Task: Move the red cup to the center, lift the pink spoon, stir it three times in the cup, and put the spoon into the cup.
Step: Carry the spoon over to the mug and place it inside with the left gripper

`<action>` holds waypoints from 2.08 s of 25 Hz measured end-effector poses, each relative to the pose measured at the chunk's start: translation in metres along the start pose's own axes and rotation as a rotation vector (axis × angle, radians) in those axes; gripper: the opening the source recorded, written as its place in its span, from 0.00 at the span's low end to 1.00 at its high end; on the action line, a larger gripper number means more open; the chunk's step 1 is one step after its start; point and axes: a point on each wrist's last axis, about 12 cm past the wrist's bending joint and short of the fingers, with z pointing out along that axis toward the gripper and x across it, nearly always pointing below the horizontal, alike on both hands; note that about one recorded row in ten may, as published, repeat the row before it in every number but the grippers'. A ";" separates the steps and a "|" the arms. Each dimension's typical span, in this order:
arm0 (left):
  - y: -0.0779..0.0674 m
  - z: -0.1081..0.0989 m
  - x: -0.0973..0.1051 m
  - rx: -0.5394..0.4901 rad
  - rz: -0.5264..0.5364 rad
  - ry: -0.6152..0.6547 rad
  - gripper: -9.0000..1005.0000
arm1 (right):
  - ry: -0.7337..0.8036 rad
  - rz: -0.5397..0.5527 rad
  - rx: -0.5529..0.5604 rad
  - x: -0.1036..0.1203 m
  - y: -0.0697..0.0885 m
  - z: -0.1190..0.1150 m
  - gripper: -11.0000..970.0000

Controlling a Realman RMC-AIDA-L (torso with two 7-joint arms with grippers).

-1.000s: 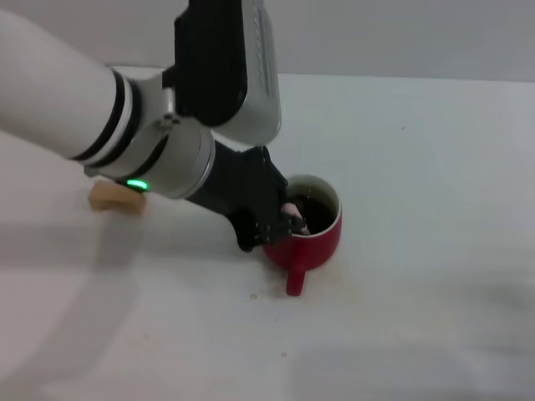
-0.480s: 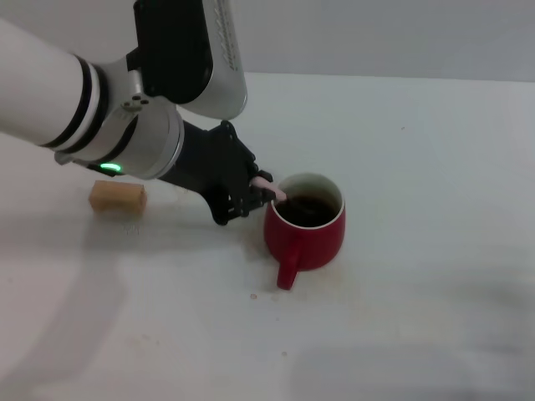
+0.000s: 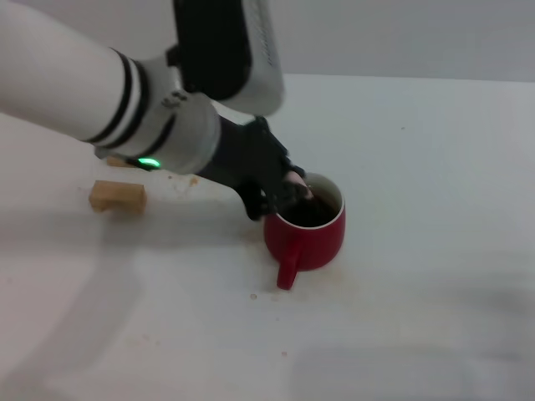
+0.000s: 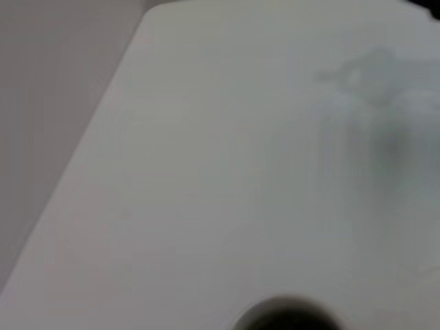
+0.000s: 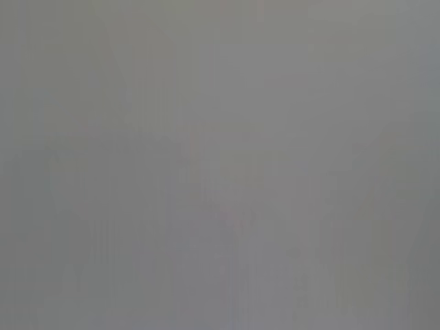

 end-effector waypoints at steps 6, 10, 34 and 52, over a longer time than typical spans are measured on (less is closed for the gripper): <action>-0.011 -0.003 -0.002 0.009 0.016 -0.009 0.25 | -0.009 0.002 -0.003 -0.001 0.001 -0.001 0.01; -0.013 -0.007 0.008 0.002 -0.016 0.006 0.25 | -0.010 0.003 -0.005 -0.001 0.001 -0.001 0.01; -0.015 -0.007 0.001 -0.046 0.016 0.003 0.27 | -0.001 0.007 -0.007 -0.001 0.002 -0.004 0.01; -0.005 -0.015 0.014 -0.085 -0.098 -0.002 0.28 | -0.005 0.001 -0.012 -0.001 0.001 -0.002 0.01</action>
